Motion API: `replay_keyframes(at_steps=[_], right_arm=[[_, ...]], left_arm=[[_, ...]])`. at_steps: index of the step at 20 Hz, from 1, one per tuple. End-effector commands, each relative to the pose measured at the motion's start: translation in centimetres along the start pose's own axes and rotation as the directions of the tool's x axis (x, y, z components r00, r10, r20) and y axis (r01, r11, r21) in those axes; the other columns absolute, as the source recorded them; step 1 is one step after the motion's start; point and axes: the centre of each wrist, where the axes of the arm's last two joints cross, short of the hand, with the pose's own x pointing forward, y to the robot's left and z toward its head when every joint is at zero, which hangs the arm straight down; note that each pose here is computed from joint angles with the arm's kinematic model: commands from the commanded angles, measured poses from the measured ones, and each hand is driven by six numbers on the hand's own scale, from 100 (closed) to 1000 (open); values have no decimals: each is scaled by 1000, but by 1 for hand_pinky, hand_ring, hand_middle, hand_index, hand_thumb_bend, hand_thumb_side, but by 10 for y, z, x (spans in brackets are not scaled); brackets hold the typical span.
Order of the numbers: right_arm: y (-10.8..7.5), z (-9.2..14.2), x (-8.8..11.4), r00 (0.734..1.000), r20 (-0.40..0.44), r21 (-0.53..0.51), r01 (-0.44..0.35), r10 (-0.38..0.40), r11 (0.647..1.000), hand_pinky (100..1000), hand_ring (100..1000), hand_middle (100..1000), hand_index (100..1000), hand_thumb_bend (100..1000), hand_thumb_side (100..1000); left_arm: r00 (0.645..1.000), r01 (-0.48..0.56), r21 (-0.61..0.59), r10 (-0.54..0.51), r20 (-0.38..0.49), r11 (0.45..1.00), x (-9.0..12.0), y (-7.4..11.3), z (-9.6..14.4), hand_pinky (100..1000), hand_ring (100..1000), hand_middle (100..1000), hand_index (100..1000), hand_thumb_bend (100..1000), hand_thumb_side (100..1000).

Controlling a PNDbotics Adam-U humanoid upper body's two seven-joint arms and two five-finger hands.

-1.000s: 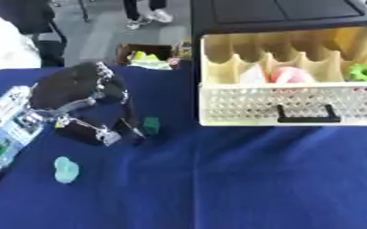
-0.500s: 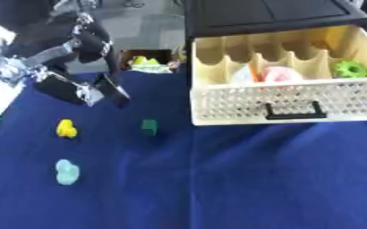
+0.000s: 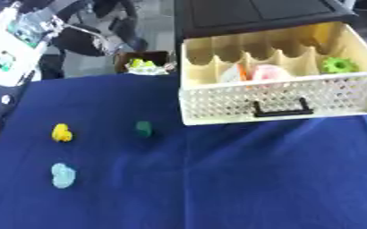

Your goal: Pick up objects from table and place into drawer.

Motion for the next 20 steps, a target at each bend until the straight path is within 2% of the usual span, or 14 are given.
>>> replay_keyframes(at_steps=[1,11,20], right_arm=[[0,-5,7,1000,24,12,9,-9,1000,792,563,396,614,100,1000],[4,-10,11,999,39,29,33,-34,999,798,563,395,614,100,1000],[6,-12,12,998,39,37,52,-53,998,801,563,394,614,100,1000]], left_arm=[[999,33,-37,-32,34,999,-7,11,-7,100,182,178,584,100,366],[999,25,-1,-25,35,1000,-13,3,-39,100,183,182,616,100,378],[999,50,7,-50,-13,999,-20,-3,-38,100,185,183,610,100,328]])
